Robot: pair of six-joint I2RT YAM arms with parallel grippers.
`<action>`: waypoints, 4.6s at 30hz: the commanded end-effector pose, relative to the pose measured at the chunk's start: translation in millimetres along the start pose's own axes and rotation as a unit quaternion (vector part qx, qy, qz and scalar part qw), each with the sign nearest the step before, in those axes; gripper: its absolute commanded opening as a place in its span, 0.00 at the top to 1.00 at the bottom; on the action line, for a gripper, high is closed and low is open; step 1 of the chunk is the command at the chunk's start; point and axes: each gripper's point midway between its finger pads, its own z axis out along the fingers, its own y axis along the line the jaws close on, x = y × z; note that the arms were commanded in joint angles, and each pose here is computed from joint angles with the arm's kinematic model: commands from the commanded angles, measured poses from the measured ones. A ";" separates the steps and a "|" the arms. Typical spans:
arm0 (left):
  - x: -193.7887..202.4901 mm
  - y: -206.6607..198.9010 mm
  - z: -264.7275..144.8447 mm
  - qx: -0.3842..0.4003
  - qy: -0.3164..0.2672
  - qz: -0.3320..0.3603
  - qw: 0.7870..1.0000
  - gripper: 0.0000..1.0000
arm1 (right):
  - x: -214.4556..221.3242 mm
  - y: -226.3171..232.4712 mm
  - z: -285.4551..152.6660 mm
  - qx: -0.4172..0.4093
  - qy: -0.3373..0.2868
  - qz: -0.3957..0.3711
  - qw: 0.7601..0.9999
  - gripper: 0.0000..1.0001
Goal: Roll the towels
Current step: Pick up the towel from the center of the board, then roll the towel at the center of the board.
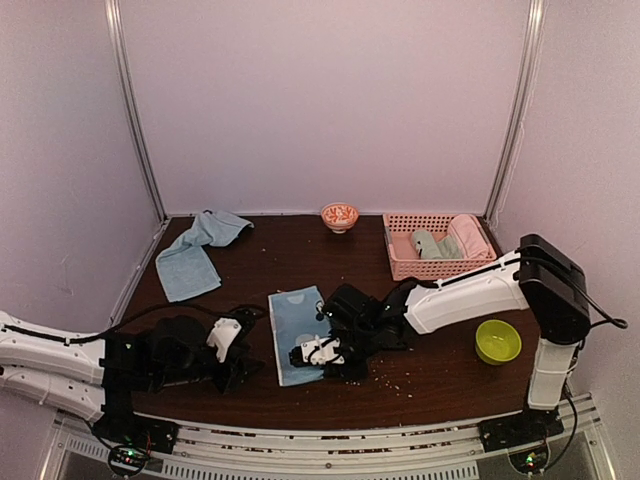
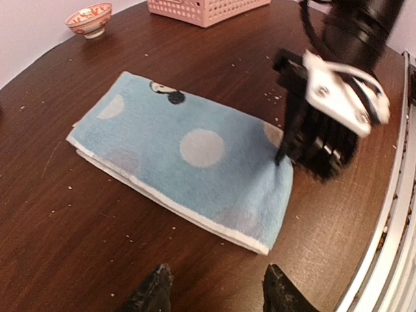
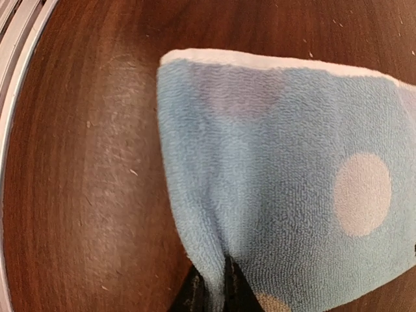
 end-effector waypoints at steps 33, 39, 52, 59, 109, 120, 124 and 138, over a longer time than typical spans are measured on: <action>3.4 -90.9 128.3 0.057 0.064 0.226 0.970 0.62 | 62.5 5.7 1.3 -0.285 0.087 0.238 0.925 1.00; 2.1 -94.5 134.3 0.060 0.069 0.233 0.968 0.66 | 62.5 6.3 1.3 -0.286 0.087 0.239 0.924 1.00; 17.8 -96.3 137.3 0.071 0.108 0.243 0.961 0.84 | 67.2 8.0 4.5 -0.287 0.094 0.241 0.922 1.00; 30.6 -87.3 136.3 0.055 0.130 0.238 0.961 0.90 | 64.2 8.6 1.4 -0.290 0.089 0.239 0.922 1.00; 77.5 -62.6 162.1 0.331 0.313 -0.278 0.846 1.00 | 19.3 -24.5 -54.5 0.088 0.043 -0.071 0.993 0.76; 82.6 -60.8 164.2 0.323 0.319 -0.273 0.848 1.00 | 29.4 0.5 -31.5 0.047 0.046 -0.096 0.993 0.71; 82.5 -60.3 163.8 0.323 0.321 -0.272 0.848 1.00 | 41.8 3.4 -18.0 0.042 0.065 -0.100 0.992 0.70; 39.2 -24.9 150.2 0.227 0.270 -0.169 0.920 0.72 | 65.9 30.5 -0.4 -0.048 0.113 -0.104 0.987 0.97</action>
